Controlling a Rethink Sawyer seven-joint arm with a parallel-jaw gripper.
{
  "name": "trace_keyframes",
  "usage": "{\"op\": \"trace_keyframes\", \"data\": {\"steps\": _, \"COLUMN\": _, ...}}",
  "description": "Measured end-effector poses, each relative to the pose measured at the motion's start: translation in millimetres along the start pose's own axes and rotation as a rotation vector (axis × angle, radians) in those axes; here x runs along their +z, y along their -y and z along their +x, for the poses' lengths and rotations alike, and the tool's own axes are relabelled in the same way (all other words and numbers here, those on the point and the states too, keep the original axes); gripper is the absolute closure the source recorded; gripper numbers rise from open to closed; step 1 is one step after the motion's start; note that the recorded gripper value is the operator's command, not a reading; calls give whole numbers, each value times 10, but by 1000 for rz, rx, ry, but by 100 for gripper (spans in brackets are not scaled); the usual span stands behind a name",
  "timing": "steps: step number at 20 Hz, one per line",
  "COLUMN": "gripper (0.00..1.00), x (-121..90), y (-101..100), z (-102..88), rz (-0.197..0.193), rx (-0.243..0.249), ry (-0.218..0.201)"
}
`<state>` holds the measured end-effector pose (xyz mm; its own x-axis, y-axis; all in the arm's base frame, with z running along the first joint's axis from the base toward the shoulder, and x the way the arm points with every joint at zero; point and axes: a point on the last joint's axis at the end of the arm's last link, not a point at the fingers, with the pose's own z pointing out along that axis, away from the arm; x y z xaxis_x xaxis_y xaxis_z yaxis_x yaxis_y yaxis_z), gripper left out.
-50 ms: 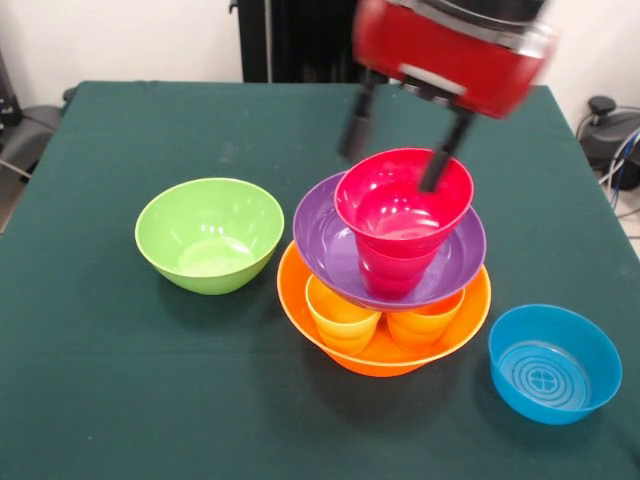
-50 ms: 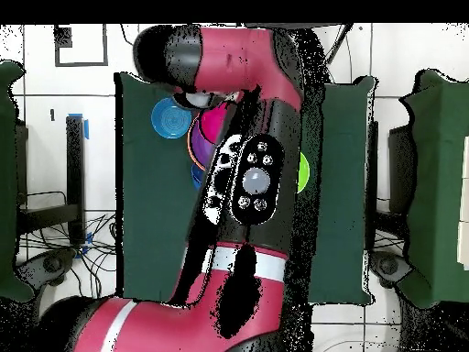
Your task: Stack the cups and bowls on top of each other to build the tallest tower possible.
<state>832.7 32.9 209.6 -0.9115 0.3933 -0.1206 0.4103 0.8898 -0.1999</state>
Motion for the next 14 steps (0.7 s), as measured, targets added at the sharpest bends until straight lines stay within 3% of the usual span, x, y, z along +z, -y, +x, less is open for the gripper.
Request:
{"op": "trace_keyframes", "data": {"steps": 2, "gripper": 0, "x": -9, "y": 156, "z": -84, "rz": 3, "rx": 21, "ry": -16}}
{"op": "trace_keyframes", "data": {"steps": 3, "gripper": 0, "x": -18, "y": 390, "z": -204, "rz": 7, "rx": 53, "ry": -39}}
{"op": "trace_keyframes", "data": {"steps": 7, "gripper": 0, "x": -19, "y": 665, "z": -347, "rz": 4, "rx": 90, "ry": -57}}
{"op": "trace_keyframes", "data": {"steps": 9, "gripper": 0, "x": 9, "y": 822, "z": -430, "rz": -2, "rx": 112, "ry": -55}}
{"op": "trace_keyframes", "data": {"steps": 14, "gripper": 0, "x": 104, "y": 975, "z": -536, "rz": -17, "rx": 134, "ry": -22}}
